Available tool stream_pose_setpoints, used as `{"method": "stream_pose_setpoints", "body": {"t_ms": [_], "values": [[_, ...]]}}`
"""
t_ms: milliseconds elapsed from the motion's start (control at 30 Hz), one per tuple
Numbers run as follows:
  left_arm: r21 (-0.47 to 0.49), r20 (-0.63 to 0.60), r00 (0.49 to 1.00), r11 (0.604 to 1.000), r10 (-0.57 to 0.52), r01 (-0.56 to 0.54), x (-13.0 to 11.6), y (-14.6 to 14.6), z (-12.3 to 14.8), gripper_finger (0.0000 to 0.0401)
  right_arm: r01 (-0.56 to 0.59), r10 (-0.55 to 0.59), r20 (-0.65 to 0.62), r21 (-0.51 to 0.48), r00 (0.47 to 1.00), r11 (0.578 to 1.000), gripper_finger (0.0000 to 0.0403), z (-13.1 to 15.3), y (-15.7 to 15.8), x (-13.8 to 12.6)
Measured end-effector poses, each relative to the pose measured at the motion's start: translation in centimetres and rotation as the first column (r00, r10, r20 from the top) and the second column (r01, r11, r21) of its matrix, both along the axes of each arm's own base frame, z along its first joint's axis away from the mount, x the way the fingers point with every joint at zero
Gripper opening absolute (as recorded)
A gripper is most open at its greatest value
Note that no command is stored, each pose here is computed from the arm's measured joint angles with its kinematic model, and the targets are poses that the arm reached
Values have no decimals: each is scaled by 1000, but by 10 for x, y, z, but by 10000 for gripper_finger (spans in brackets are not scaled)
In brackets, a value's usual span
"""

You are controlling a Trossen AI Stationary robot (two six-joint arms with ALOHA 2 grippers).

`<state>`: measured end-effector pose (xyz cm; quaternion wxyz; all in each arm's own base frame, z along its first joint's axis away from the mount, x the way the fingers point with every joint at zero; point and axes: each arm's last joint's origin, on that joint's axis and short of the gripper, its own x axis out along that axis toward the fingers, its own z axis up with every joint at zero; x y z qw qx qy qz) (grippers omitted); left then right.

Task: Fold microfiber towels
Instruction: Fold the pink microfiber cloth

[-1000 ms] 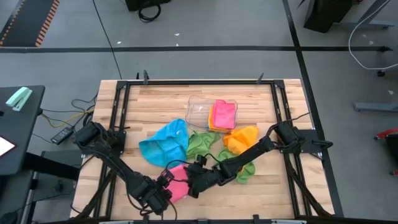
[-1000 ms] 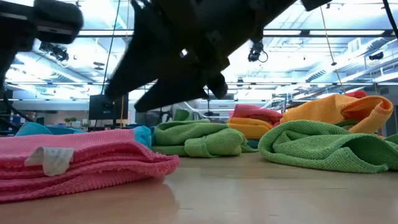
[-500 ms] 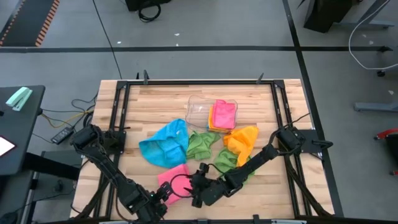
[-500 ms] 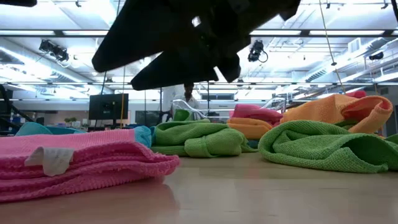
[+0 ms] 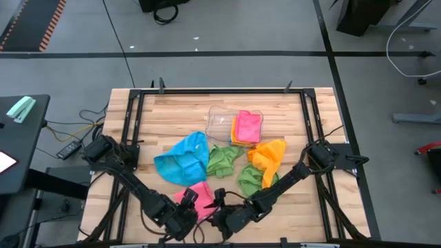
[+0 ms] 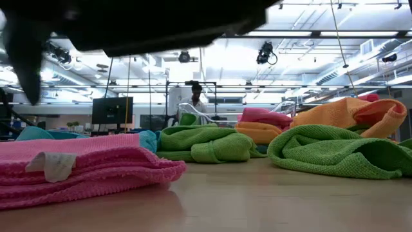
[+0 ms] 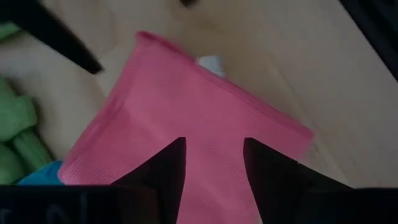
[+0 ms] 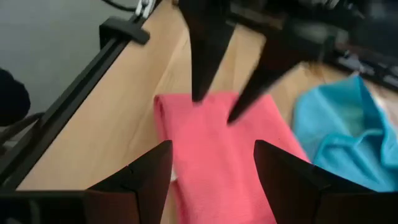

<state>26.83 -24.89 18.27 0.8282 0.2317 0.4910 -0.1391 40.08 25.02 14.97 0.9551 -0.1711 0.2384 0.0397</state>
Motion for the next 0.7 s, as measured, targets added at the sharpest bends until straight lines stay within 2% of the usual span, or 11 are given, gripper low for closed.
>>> {"method": "stream_pose_setpoints", "body": {"t_ms": [233,333,567,700], "values": [[-54,-7,992,991,126,-126,6,7,0,154,12,-12,-2,-9,1000,1000,235,0,-10,6],[-81,-21,981,978,193,-194,4,7,-1,149,-6,1,-64,-71,998,997,235,-5,-15,5],[-130,-36,970,962,239,-242,-10,-7,-1,152,-65,42,-164,-135,985,989,235,-13,-23,3],[-174,-48,948,932,315,-319,-12,-10,-1,149,-125,94,-237,-121,967,985,235,-17,-33,6]]}}
